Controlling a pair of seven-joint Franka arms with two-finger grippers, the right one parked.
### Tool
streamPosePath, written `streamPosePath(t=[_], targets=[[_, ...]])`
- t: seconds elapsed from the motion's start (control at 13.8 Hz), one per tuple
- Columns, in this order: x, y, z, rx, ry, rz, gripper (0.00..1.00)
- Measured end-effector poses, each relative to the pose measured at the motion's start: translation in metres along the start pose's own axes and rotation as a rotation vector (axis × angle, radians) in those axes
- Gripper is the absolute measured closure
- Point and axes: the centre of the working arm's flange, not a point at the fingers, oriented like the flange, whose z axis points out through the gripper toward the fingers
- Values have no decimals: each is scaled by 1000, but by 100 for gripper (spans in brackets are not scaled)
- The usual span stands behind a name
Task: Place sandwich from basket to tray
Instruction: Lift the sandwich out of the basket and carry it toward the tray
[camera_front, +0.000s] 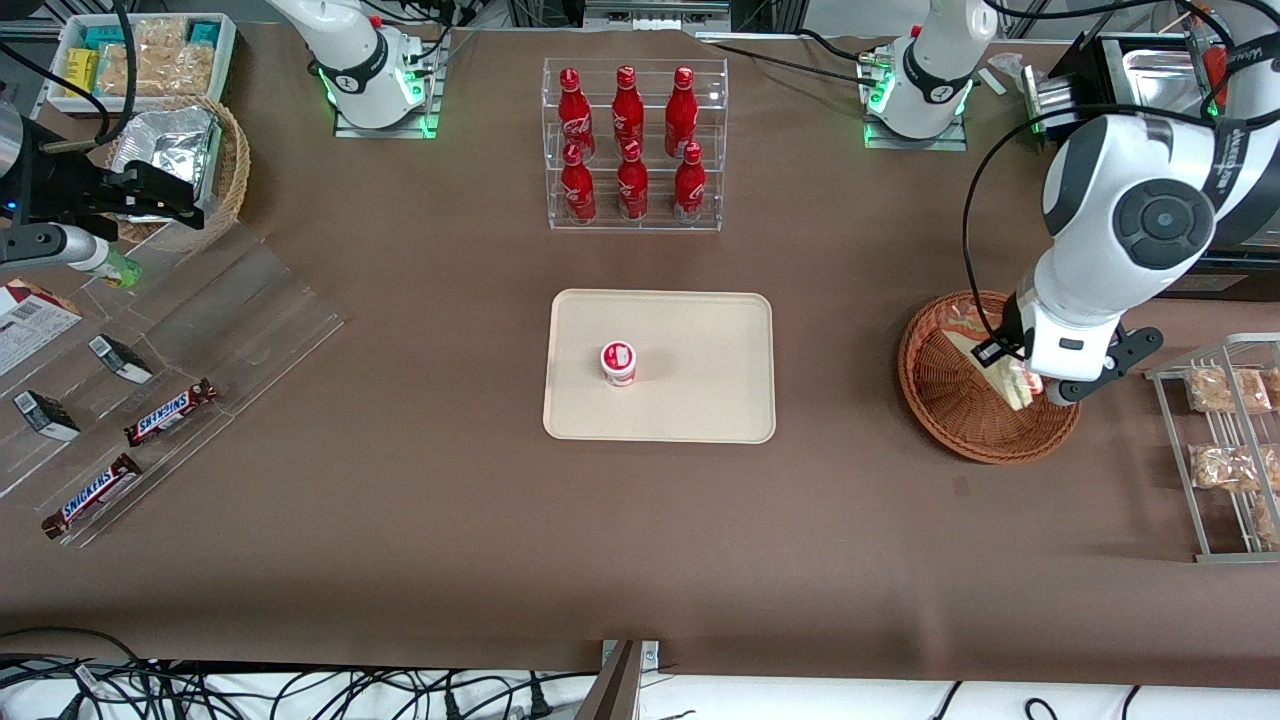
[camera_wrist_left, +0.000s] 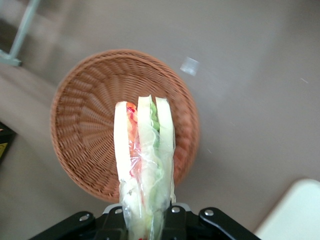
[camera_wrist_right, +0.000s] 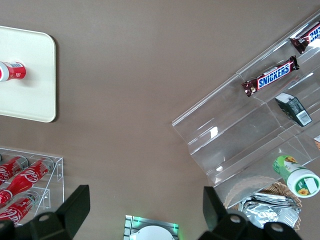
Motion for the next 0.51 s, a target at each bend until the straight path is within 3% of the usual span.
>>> streamPosePath(t=[0.15,0.36,0.51], targets=[[-6,15,-25,-51,-7,74,81],[-32,52,-50,-90,13,209,81],[-59,83,-52,-107,7,311,81]])
